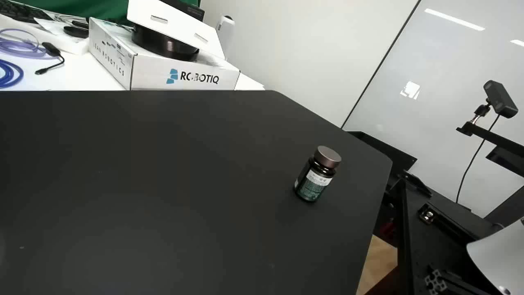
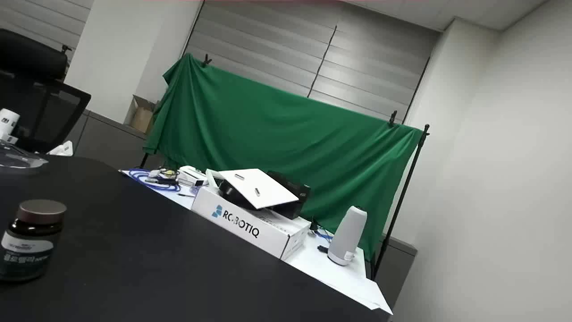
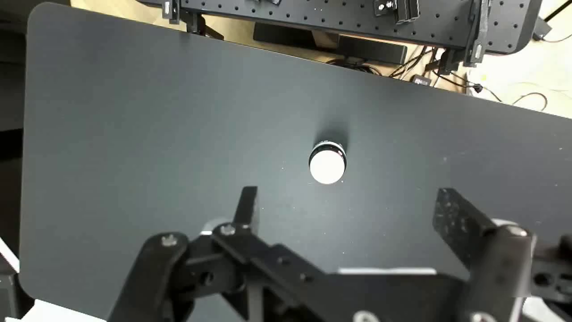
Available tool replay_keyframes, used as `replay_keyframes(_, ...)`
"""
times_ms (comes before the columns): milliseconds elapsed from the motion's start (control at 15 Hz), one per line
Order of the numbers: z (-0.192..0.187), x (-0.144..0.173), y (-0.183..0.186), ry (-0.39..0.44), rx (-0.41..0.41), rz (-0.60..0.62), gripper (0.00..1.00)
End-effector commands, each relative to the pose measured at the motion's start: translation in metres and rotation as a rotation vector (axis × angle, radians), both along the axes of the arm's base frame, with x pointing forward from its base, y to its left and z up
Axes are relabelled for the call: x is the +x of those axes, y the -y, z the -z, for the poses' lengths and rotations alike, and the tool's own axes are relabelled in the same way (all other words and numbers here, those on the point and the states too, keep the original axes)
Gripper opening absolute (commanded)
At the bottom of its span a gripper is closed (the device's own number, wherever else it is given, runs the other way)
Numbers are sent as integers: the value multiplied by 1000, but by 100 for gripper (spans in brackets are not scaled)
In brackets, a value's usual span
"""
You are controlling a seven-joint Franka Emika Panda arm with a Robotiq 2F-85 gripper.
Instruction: Move the bottle backwards
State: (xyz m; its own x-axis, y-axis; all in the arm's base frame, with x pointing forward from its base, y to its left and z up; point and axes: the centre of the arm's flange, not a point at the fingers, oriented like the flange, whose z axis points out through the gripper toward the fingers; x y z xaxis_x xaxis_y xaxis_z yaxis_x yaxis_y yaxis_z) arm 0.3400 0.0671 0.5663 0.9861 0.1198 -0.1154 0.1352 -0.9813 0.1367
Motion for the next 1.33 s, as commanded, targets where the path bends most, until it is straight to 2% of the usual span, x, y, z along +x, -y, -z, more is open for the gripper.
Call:
replay_keyframes(0, 0, 0, 0, 1, 0, 0, 100)
replay_keyframes(467, -1, 0, 0, 6, 1, -1, 100)
replay_keyframes(533, 4, 0, 1, 29, 10, -20, 100)
replay_keyframes(867, 60, 25, 14, 139, 54, -7, 100)
replay_keyframes(1267, 153, 51, 29, 157, 95, -38, 100)
